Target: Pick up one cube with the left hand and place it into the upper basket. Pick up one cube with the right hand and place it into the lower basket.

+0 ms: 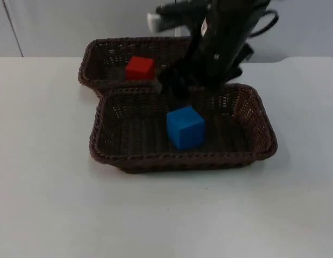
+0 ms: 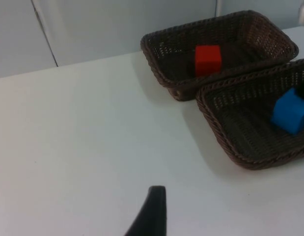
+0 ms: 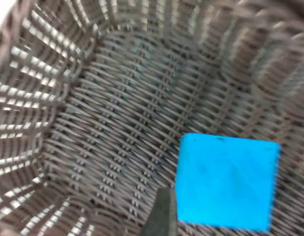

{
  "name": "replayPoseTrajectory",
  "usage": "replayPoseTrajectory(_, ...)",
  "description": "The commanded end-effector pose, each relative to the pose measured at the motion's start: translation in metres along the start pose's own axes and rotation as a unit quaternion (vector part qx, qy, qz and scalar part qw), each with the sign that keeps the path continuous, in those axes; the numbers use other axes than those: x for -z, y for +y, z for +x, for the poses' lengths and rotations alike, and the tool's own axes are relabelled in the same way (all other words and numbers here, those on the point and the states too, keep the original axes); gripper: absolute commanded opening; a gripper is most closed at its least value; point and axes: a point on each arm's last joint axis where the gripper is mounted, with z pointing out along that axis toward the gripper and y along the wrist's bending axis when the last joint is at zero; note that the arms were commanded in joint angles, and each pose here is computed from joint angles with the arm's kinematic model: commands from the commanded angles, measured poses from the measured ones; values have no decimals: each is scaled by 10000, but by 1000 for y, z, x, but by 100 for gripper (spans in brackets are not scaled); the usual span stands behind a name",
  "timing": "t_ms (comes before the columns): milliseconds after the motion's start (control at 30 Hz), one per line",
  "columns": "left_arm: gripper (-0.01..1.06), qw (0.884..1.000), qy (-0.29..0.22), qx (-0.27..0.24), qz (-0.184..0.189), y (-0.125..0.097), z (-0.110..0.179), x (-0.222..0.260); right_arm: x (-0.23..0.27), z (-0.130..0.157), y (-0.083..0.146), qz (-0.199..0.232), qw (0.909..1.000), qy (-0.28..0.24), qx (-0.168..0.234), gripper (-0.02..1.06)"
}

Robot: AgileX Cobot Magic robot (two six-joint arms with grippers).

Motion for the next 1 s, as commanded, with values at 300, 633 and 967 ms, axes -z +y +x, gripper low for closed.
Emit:
replayPoseTrajectory(300,83,10000,-9,10,-26,0,1,0,73,-14,-3,-9,9990,-446,24,72)
replayPoseTrajectory(633,83,10000,2,18,-22,0,2,1,116,-5,-3,-66,9965,-838,3,72)
replayPoseTrajectory(967,83,9994,-337,60,-29,2,13,24,148,30,-5,-126,9872,-1587,50,72)
